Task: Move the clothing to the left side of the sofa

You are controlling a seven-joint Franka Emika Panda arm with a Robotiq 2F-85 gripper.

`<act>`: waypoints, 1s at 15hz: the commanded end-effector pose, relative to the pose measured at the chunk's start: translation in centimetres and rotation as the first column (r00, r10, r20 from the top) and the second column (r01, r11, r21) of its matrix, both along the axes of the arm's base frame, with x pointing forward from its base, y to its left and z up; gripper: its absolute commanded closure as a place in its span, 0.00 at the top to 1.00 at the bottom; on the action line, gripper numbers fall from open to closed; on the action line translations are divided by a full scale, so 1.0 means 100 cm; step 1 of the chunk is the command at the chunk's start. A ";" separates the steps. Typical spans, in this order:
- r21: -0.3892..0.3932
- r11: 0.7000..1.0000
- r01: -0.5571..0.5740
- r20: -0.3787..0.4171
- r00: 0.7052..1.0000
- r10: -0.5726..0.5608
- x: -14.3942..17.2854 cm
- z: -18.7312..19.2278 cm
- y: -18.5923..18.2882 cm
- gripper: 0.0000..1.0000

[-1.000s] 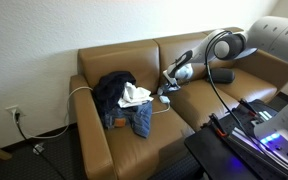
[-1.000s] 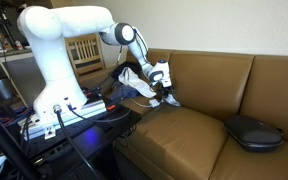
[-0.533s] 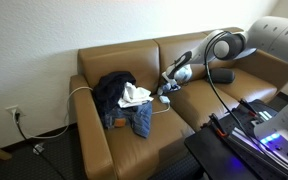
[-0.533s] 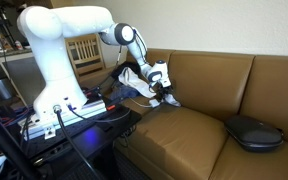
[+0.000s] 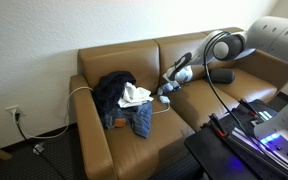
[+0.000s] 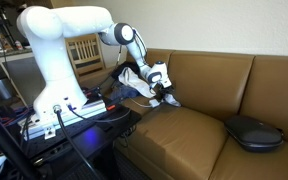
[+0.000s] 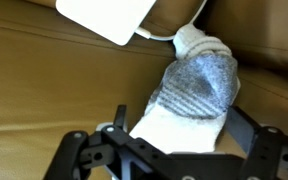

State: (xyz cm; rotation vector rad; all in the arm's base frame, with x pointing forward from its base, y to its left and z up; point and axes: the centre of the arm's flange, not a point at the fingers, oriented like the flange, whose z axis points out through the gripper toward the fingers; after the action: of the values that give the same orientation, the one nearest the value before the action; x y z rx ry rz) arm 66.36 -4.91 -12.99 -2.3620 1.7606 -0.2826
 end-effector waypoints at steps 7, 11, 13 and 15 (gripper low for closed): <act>-0.078 0.990 -0.117 0.022 0.993 0.119 0.045 -0.059 -0.007 1.00; -0.117 0.971 -0.209 0.008 0.977 0.212 0.046 -0.058 -0.011 1.00; -0.120 0.961 -0.247 -0.007 0.969 0.248 0.046 -0.057 -0.012 1.00; -0.120 0.951 -0.286 -0.033 0.958 0.284 0.048 -0.056 -0.012 1.00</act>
State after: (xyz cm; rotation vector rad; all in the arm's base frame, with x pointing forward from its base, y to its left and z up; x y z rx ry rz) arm 66.48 -5.66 -12.76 -2.6000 1.4955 -0.3553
